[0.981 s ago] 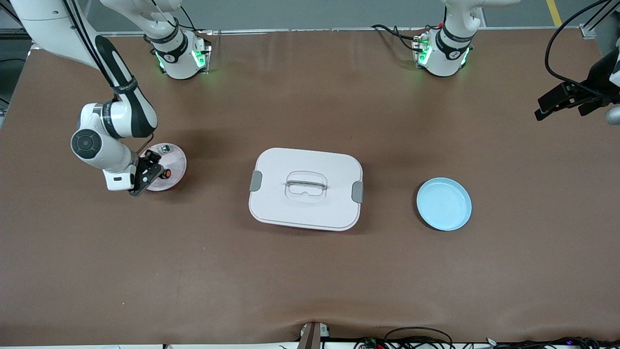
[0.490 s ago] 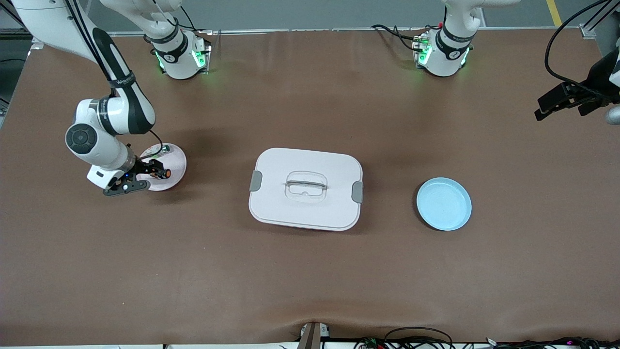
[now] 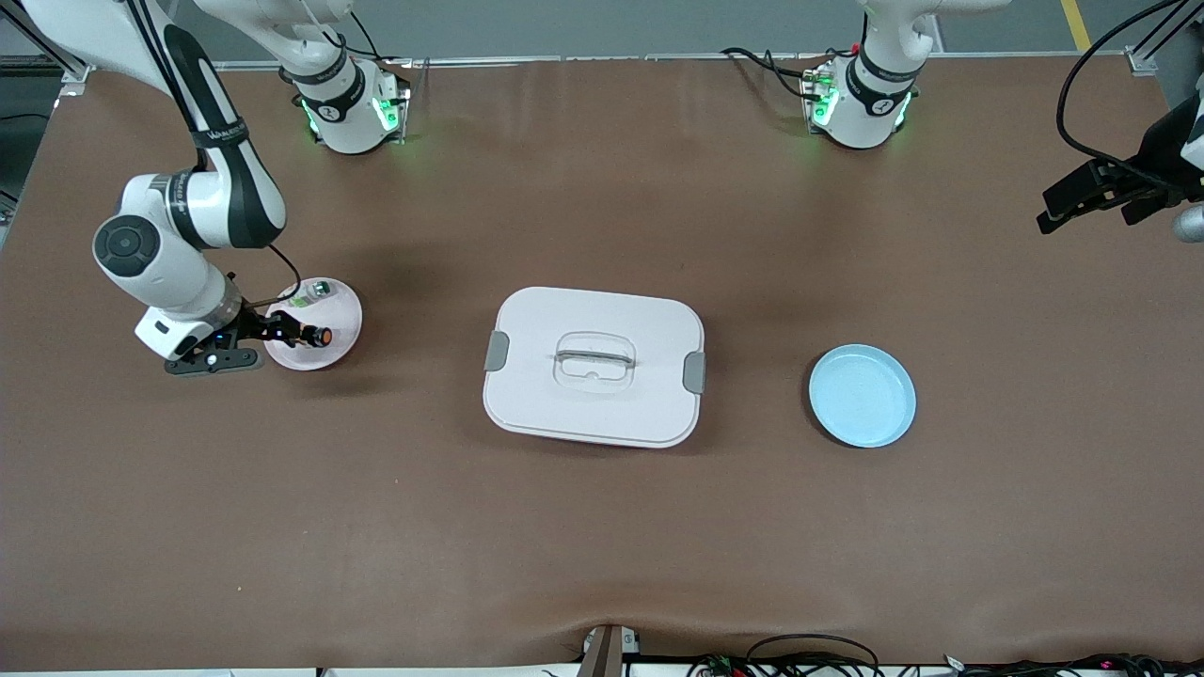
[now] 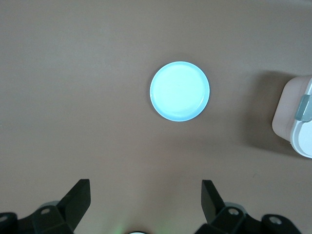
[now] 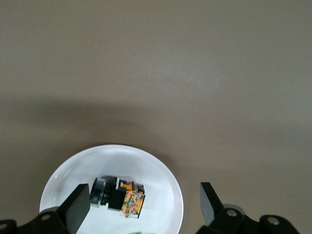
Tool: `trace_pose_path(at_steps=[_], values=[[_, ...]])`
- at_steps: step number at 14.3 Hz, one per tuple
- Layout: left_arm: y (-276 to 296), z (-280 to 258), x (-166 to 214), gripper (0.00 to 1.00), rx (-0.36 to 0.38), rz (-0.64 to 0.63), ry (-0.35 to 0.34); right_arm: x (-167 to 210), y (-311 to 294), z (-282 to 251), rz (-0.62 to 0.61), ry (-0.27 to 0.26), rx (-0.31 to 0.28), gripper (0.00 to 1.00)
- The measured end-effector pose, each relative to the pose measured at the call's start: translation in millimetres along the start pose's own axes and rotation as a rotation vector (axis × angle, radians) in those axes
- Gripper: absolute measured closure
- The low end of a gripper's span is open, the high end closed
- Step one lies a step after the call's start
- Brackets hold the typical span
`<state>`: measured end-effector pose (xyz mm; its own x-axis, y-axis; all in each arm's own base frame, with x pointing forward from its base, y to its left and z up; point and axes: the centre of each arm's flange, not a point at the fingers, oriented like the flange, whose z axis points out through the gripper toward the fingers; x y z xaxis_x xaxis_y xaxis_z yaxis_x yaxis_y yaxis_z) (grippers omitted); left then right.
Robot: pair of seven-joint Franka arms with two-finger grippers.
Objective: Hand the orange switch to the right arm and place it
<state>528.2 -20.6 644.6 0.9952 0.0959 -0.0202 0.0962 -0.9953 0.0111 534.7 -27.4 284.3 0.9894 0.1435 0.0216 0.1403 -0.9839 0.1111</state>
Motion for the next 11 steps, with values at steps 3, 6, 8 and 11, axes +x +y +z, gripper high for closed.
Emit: trace_pose_path(at_steps=[3, 6, 8, 11], values=[[9.5, 1.9, -2.1, 0.0, 0.002, 0.02, -0.01, 6.7, 5.5, -29.5, 0.053, 0.031, 0.02, 0.0], [10.5, 2.4, -2.4, 0.0, 0.003, 0.049, -0.011, 15.7, 12.5, -69.8, 0.098, -0.03, 0.055, 0.0], [9.5, 2.5, -2.2, 0.0, 0.002, 0.078, -0.011, 26.0, 17.9, -102.6, 0.116, -0.061, 0.075, 0.0], [9.3, 2.5, -2.2, 0.0, 0.002, 0.088, -0.011, 38.2, 24.1, -140.5, 0.122, -0.066, 0.077, 0.0]])
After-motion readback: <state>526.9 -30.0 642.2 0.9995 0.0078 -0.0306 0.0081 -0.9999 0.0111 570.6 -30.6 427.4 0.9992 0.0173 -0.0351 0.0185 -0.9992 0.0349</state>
